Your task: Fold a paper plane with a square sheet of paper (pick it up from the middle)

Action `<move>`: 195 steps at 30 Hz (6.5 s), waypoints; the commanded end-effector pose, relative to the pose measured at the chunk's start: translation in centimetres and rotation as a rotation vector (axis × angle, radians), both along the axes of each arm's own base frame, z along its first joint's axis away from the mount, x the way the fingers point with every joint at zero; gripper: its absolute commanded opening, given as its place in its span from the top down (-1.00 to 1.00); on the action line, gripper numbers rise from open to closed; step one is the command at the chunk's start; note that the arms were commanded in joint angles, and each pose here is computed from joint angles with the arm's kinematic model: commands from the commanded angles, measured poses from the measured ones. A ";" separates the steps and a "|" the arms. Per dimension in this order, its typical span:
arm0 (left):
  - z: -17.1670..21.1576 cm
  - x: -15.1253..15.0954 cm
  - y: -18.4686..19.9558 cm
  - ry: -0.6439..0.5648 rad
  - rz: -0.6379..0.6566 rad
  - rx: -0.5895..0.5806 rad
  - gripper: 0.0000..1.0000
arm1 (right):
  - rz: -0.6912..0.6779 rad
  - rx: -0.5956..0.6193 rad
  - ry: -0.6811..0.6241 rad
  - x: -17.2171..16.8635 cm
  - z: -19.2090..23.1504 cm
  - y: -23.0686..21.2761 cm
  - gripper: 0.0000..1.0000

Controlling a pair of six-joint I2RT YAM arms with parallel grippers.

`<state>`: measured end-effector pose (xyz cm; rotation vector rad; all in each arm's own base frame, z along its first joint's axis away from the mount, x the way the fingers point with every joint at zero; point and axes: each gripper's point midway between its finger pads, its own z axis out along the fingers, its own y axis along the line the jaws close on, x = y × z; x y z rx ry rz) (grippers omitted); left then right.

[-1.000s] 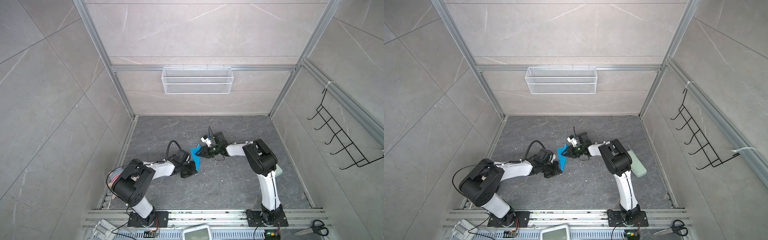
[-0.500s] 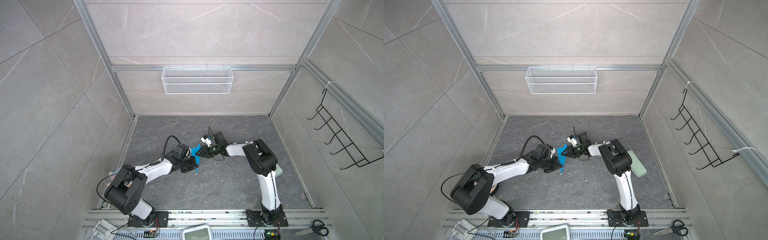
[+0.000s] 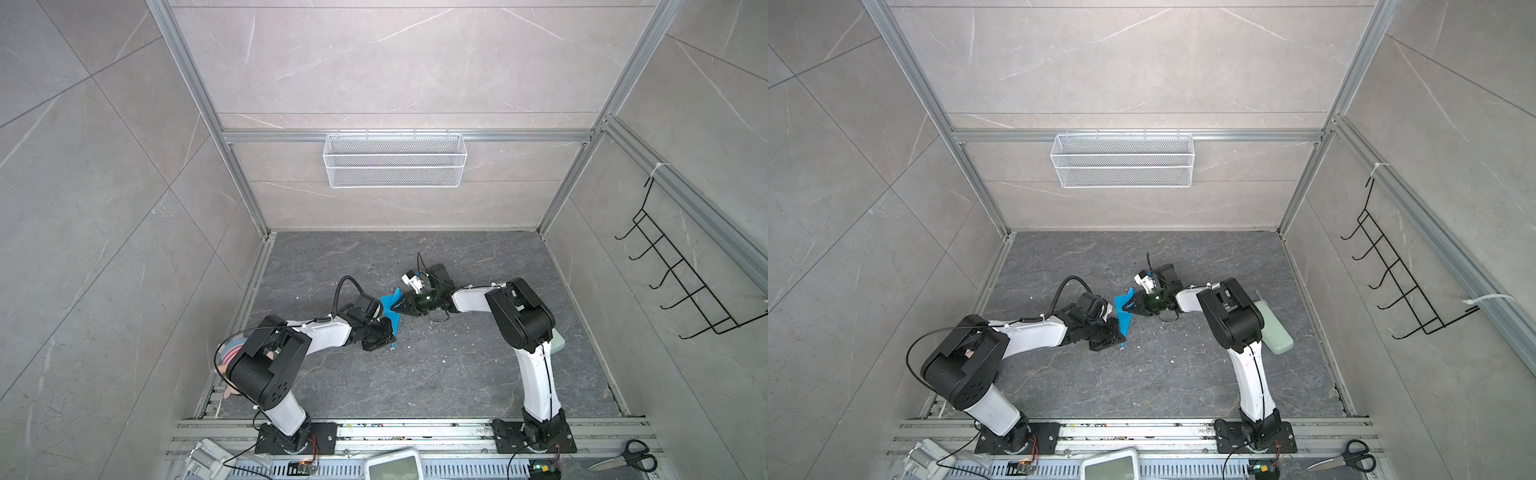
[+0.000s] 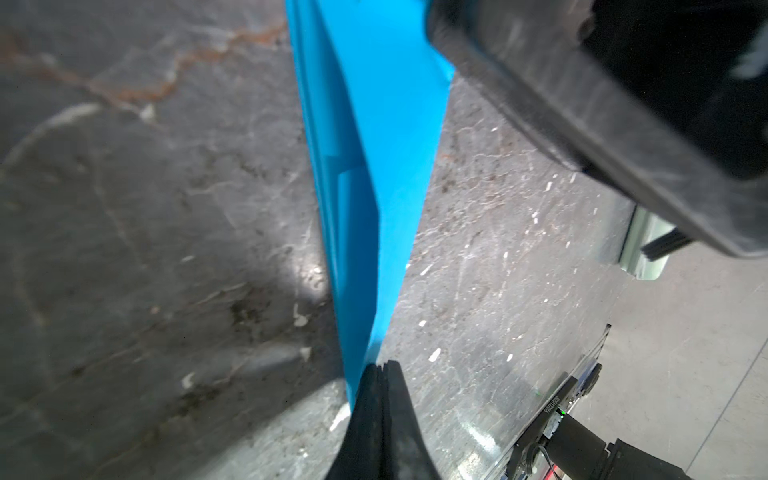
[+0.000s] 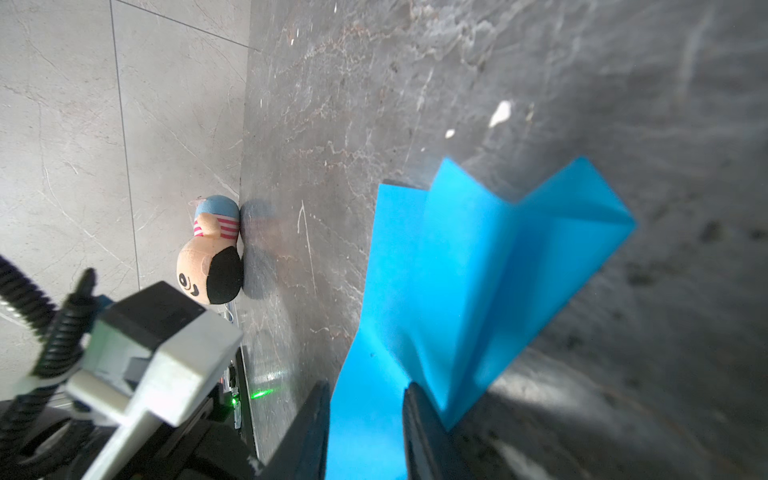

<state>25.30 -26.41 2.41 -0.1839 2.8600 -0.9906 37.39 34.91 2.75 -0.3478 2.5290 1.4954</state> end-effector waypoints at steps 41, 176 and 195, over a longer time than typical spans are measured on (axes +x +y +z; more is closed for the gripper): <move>0.4 0.1 0.5 -0.004 0.013 0.020 0.94 | 0.074 -0.051 0.021 -4.0 -2.2 0.3 0.60; 5.0 6.0 -1.2 -0.324 -0.133 0.158 0.15 | -0.382 -0.512 0.026 -2.8 -0.4 -4.2 0.84; 0.9 5.5 -1.7 -0.269 -0.239 0.303 0.09 | -0.389 -0.493 0.046 -2.6 -0.5 -4.3 0.84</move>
